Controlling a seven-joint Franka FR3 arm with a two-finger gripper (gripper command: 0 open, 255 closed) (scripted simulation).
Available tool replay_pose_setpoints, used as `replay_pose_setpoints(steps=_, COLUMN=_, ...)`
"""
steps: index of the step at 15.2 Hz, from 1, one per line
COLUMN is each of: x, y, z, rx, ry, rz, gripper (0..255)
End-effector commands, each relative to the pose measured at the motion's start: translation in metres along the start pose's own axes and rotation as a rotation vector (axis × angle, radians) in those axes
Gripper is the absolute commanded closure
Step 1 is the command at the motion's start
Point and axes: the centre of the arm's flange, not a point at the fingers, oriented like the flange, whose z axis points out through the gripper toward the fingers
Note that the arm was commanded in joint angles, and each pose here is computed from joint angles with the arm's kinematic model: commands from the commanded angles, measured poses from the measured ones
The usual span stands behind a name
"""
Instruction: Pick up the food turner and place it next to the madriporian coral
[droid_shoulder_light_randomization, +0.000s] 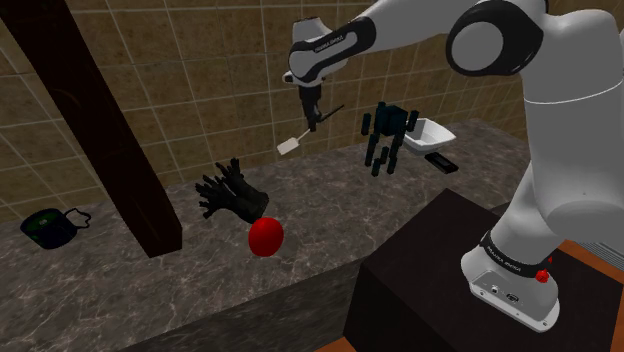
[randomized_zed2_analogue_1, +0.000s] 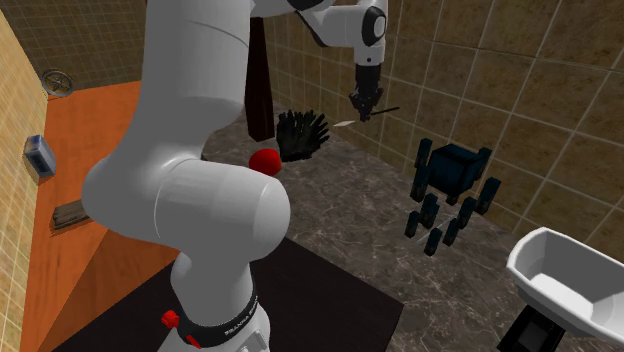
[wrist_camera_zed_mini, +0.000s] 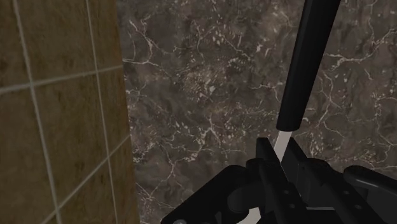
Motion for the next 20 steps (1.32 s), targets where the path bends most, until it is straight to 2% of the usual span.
replay_pose_setpoints(steps=1, x=0.002, y=0.002, z=0.009, rx=0.0, ry=0.0, rz=0.0, gripper=255)
replay_pose_setpoints(steps=20, x=0.009, y=0.002, z=0.109, rx=0.0, ry=0.0, rz=0.0, gripper=255)
